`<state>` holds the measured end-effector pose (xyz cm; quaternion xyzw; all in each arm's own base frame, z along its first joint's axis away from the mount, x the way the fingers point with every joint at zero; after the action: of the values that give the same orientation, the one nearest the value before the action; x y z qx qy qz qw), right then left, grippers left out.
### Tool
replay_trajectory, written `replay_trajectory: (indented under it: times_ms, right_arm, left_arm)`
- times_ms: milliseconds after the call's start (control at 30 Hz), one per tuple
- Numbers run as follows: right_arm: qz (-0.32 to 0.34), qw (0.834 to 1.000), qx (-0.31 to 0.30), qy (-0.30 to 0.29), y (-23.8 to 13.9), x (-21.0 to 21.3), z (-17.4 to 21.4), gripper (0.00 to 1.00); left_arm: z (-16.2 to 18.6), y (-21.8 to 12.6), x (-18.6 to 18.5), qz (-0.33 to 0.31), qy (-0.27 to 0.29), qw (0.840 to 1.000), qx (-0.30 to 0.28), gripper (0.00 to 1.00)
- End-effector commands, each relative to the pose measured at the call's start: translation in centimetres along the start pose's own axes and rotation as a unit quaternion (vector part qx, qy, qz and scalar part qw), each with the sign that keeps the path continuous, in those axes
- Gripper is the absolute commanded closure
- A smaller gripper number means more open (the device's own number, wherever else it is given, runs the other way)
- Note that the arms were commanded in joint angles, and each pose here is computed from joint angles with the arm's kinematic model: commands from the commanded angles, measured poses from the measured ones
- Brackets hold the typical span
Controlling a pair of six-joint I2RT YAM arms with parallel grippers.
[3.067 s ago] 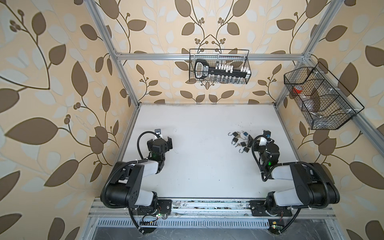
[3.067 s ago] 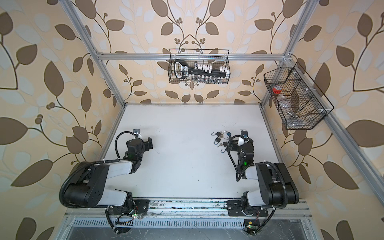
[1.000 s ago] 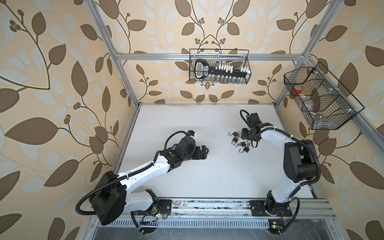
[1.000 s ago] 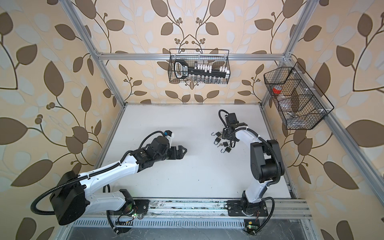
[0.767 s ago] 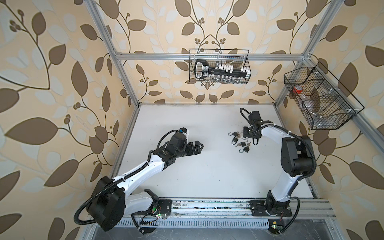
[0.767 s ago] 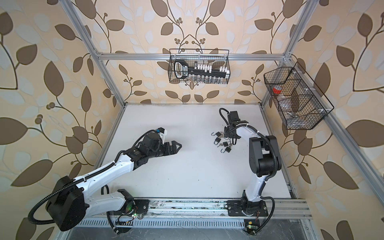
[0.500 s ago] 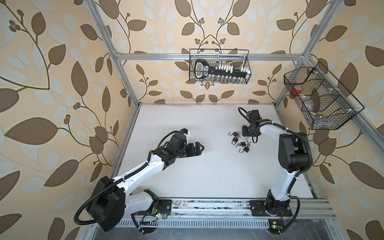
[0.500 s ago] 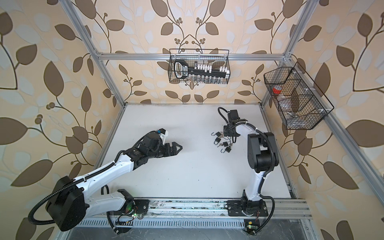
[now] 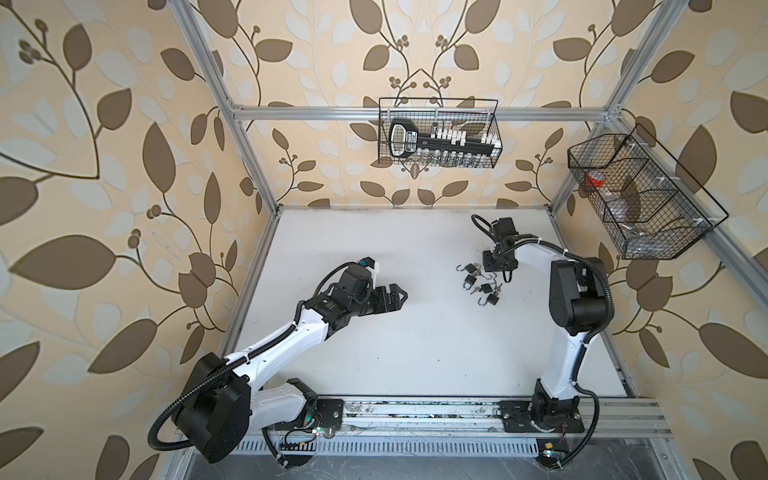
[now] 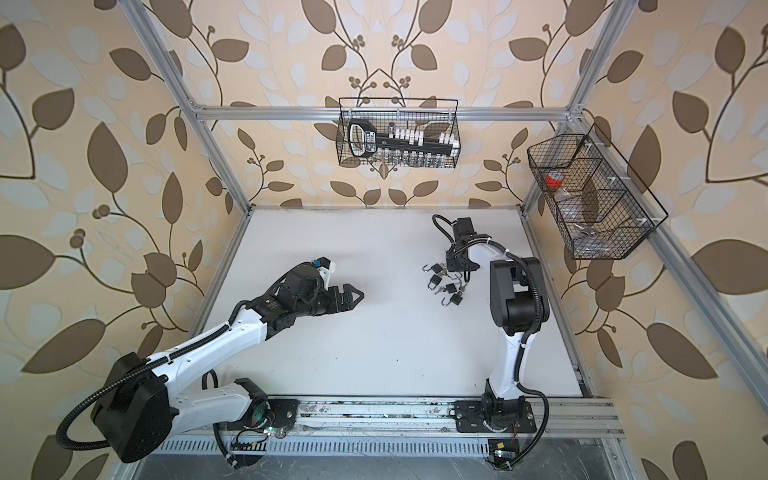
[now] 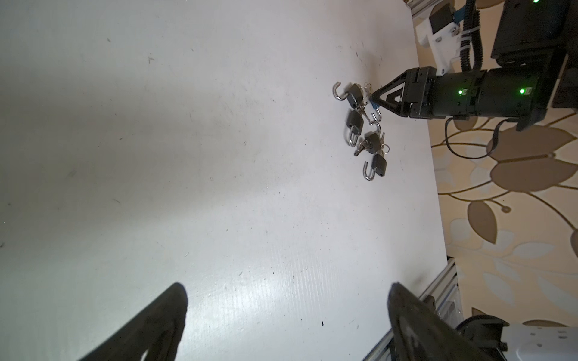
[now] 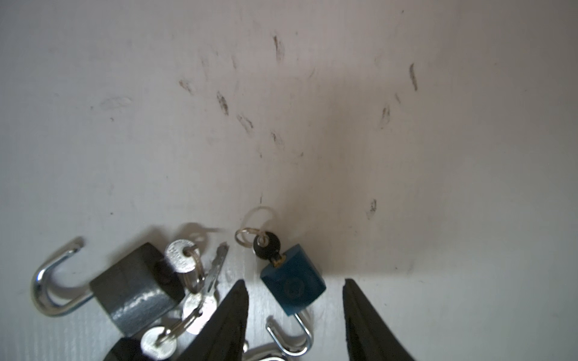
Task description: Lock with the key
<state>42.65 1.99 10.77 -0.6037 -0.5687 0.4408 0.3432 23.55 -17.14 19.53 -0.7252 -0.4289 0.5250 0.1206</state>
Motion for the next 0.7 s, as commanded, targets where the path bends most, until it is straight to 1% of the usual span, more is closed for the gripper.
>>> replay_trajectory:
  times_ms: [0,500,667]
  right_arm:
    - [0.019,1.0,0.018,-0.01,0.7,-0.2,0.0,0.5]
    - [0.026,0.999,0.032,-0.005,2.3,-0.4,-0.3,0.53]
    - [0.019,0.999,0.036,0.0,2.6,-0.6,-0.3,0.57]
  left_arm:
    - [-0.6,-0.7,-0.7,0.013,-0.005,1.0,-0.01,0.01]
    - [-0.7,-0.5,-0.7,0.006,-0.007,1.0,-0.005,0.01]
    - [-0.9,-0.3,-0.8,0.005,-0.006,1.0,-0.003,0.01]
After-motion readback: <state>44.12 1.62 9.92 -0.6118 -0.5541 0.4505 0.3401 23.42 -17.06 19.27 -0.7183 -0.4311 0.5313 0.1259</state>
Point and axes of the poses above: each gripper's point midway between its finger pads, its own y axis out along the fingers, its own x axis along the line the jaws close on, z = x × y, the point moved 8 cm from there along -y, back along the fingers, and after that the axes turned 4 degrees about -y, right-handed, at the moved point
